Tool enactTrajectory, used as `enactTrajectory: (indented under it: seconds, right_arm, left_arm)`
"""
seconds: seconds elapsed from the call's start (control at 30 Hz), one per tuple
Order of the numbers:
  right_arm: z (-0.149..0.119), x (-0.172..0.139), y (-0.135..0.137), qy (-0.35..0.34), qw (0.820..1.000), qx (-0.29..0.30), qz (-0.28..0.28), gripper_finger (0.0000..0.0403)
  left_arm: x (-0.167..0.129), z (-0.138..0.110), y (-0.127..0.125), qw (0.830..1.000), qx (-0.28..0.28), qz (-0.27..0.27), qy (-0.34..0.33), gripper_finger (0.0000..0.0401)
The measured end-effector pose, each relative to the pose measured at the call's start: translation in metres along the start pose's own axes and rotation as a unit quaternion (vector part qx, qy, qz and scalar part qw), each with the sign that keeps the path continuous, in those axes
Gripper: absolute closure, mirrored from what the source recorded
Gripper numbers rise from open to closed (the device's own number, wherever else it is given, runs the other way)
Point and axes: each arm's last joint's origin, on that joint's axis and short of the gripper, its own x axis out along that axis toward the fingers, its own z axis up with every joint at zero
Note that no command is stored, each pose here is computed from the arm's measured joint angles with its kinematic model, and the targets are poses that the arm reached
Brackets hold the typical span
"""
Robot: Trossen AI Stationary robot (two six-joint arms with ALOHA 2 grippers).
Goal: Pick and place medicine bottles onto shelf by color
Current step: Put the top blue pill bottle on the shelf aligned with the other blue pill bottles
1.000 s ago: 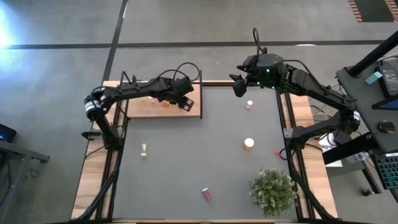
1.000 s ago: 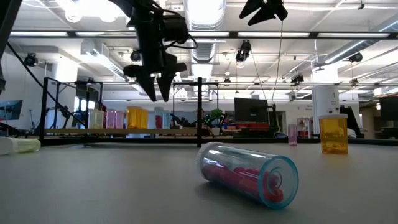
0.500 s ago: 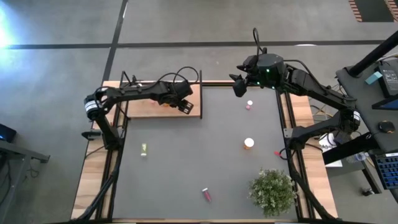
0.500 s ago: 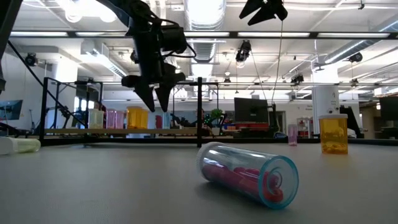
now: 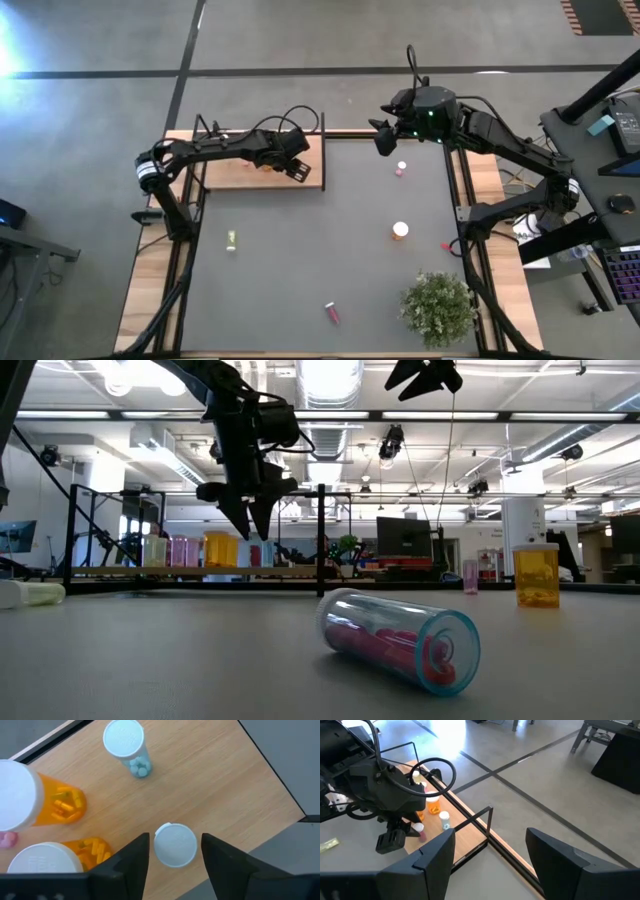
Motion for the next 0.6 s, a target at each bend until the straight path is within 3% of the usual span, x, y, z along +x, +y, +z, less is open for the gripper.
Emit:
enactTrajectory:
  seconds: [0.6]
  right_arm:
    - [0.0,0.0001,0.0,0.0,1.0,0.0,0.0,0.017]
  left_arm:
    - [0.0,0.0016,0.0,1.0,-0.002,0.01,-0.014,0.0285]
